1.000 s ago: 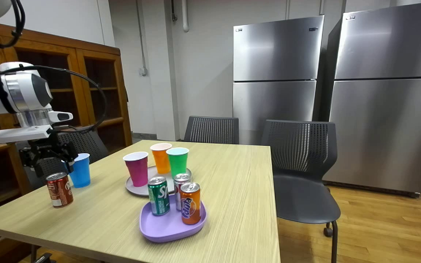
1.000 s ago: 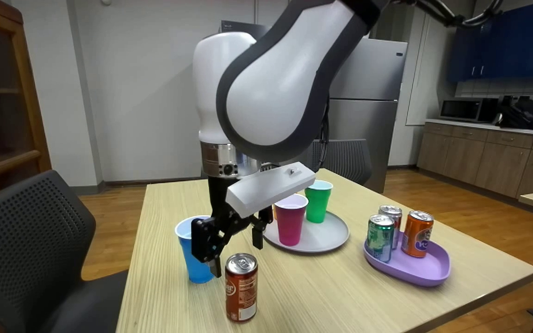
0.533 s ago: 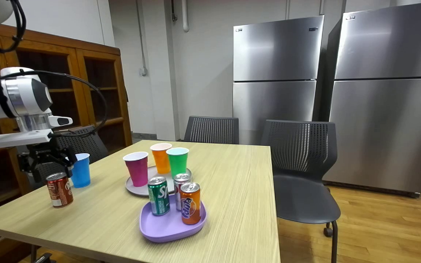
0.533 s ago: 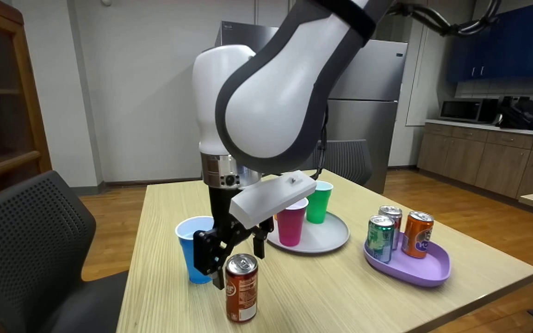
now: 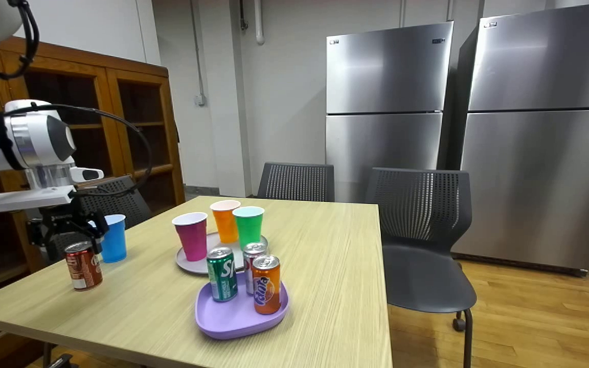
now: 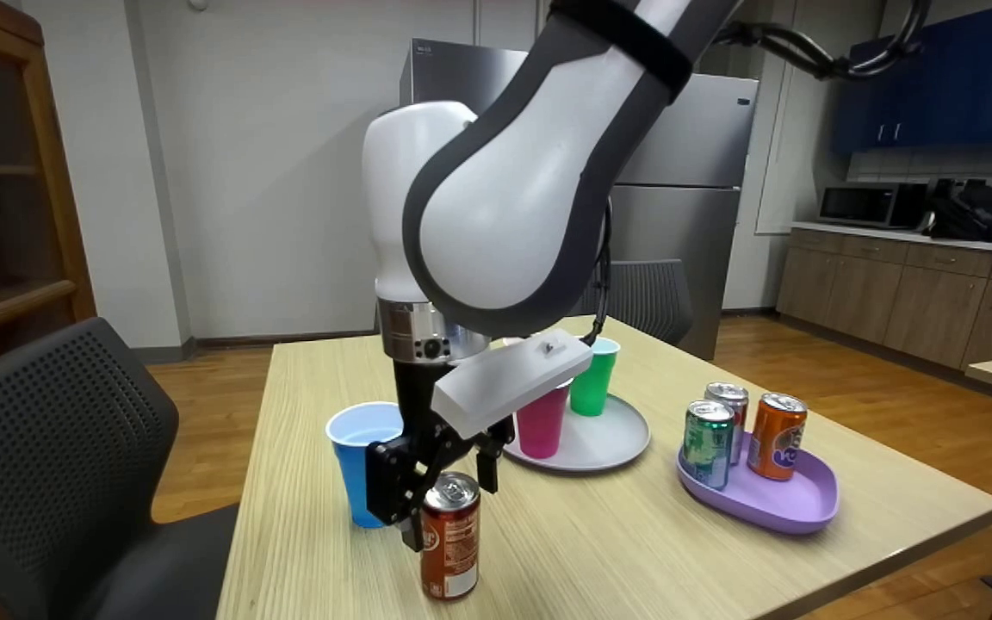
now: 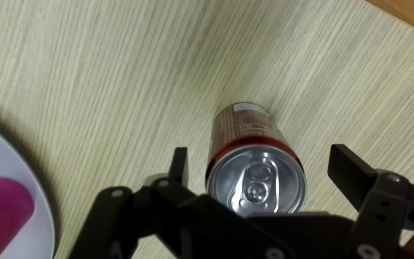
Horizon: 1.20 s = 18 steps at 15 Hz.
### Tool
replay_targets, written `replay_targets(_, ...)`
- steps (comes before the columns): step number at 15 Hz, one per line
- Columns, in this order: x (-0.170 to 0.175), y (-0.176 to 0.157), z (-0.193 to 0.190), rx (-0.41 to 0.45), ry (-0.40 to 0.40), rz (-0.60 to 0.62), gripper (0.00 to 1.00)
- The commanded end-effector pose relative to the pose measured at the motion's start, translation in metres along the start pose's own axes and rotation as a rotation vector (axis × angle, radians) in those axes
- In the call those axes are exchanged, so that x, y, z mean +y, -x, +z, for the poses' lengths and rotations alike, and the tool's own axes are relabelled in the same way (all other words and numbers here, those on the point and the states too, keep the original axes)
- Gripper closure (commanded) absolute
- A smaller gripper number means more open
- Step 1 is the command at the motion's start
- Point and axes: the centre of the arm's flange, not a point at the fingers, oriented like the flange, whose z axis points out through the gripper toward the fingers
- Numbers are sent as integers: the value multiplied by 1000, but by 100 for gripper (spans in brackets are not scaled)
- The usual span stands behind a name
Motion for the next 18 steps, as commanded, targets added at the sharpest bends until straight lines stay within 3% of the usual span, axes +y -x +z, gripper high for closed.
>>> replay_targets(1,2,-8,-2,-16,-5,-1,0)
replay_targets(3,4,-9,-1,-18,-5,3,0)
replay_targets(4,4,-8,-1,-19,-4,6,25)
replay_targets(5,5,-8,0,-20,-4,6,26)
replay_targets(9,7,-7,-3,-18,0,12,58)
replay_targets(10,7,-6,-6,-15,-2,11,62)
replay_targets(18,19,31,-22,12,-6,51,62)
